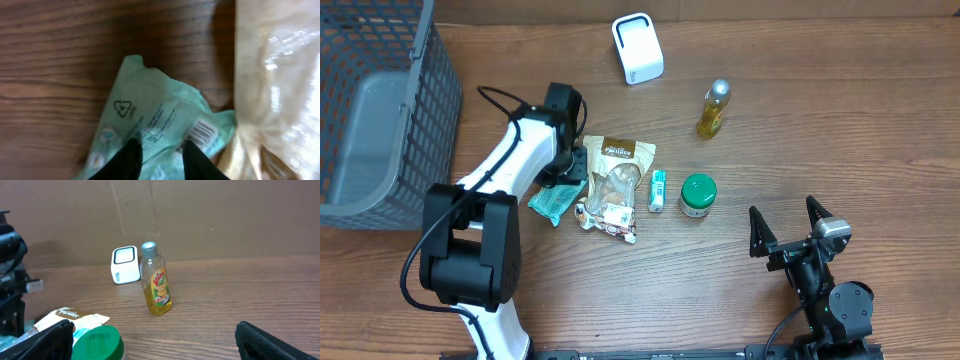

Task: Scan the item barcode

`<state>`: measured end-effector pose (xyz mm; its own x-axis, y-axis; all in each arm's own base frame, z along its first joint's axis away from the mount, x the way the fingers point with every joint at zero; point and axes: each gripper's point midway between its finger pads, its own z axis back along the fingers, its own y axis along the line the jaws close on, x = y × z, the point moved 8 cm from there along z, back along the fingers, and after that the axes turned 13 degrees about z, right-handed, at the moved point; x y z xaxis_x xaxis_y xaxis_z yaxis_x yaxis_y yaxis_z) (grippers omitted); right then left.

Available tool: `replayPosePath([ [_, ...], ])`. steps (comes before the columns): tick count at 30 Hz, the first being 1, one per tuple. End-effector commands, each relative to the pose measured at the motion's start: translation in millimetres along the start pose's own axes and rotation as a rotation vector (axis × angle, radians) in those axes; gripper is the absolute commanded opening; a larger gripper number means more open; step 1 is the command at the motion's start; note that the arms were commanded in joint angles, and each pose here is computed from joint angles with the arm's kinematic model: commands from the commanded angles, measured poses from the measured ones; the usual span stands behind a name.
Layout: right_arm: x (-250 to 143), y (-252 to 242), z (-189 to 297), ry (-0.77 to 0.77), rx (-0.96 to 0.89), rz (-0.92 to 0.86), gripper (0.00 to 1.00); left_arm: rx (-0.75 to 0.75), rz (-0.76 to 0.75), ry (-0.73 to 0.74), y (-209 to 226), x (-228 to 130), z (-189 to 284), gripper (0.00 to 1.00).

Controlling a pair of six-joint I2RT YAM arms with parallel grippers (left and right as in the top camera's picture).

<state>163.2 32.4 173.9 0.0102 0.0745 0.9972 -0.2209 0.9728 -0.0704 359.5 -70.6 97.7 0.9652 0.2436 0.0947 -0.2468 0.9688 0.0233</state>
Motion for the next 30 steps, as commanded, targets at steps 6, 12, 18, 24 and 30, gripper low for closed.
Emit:
replayPosePath([
  [6, -2, 0, 0, -0.004, -0.002, 0.004, 1.0, 0.017, -0.007, 0.026, 5, -12, -19, 0.45],
  [12, -2, 0, 0, -0.004, -0.002, 0.004, 1.0, 0.008, -0.002, -0.018, 0, 5, 0, 0.54],
  [18, -2, 0, 0, -0.004, -0.001, 0.004, 1.0, 0.01, -0.002, -0.012, -5, 21, 46, 0.65],
  [24, -2, 0, 0, -0.004, -0.002, 0.004, 1.0, 0.083, 0.04, 0.126, 6, 0, 58, 0.48],
  [30, -2, 0, 0, -0.004, -0.002, 0.004, 1.0, 0.184, 0.058, 0.224, 20, -22, 47, 0.47],
])
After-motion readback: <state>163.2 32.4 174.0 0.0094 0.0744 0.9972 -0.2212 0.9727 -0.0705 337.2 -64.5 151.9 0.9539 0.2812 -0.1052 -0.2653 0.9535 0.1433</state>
